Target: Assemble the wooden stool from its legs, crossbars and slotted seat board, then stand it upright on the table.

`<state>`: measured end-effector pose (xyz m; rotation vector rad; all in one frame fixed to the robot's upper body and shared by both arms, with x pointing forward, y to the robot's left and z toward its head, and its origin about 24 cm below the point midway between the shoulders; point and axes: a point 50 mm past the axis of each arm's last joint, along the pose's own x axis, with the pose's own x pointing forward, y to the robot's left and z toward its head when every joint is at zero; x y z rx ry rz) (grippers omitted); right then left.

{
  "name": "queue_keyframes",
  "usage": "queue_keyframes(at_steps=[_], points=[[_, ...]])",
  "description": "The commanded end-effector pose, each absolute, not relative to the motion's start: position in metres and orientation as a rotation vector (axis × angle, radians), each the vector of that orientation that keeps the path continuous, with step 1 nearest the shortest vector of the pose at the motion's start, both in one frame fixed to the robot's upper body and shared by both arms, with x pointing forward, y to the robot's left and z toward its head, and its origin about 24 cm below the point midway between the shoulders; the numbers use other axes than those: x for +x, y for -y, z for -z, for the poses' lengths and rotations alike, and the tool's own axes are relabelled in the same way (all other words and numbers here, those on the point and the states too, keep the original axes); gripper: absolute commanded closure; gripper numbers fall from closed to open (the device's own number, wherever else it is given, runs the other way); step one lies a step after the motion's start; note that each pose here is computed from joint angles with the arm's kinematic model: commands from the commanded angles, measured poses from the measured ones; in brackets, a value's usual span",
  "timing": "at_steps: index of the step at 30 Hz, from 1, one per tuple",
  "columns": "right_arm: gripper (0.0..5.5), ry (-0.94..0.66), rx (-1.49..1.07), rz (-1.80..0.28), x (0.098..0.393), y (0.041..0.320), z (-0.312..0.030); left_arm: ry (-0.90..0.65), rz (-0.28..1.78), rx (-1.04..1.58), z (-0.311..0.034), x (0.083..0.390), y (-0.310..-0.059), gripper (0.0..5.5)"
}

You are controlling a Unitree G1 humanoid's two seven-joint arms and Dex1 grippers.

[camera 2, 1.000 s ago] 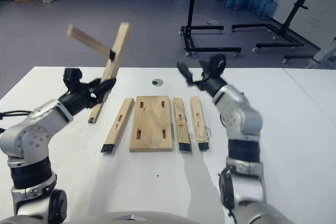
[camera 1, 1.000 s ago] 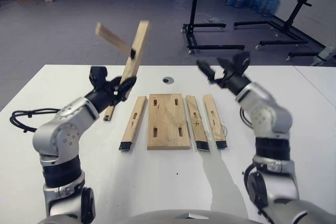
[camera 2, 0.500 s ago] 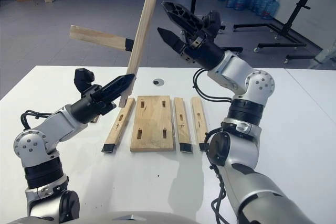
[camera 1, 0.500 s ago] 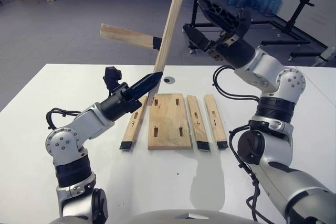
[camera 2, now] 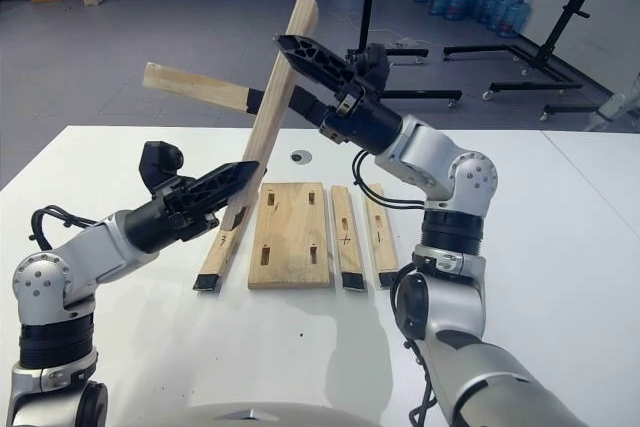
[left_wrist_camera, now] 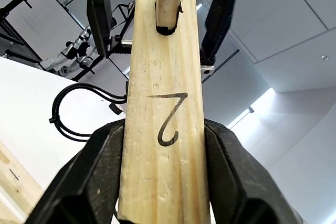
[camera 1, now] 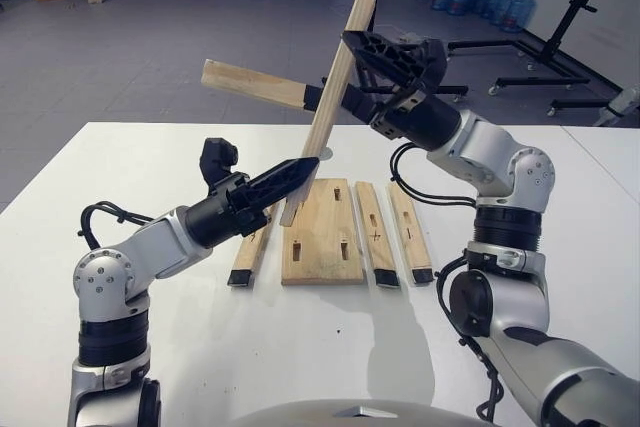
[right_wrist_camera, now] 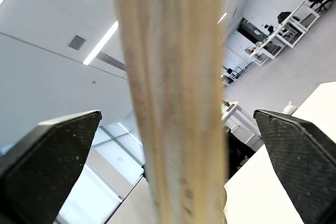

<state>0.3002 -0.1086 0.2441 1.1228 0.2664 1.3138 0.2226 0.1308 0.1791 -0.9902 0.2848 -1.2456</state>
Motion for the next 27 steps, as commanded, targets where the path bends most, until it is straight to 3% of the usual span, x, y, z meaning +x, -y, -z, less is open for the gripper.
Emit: queue_keyframes(at_steps=[1,12,27], points=[[0.17,-0.265,1.118,-1.319,0.2953,0.1049,-0.2468,-0.292,1.263,-0.961,-0.1795,0.2187,-0.1298,3.46],[0.17,-0.278,1.14,-1.295,0.2931,0.1036,-0.2417,-0.309,1.268,-0.953,-0.1777,0.2157,-0.1321,3.46],[2.69,-0.276,1.157,-1.292,0.2934,0.103,-0.2417,-0.314,1.268,-0.952,-0.1761,0.2132,-0.1291,3.46]])
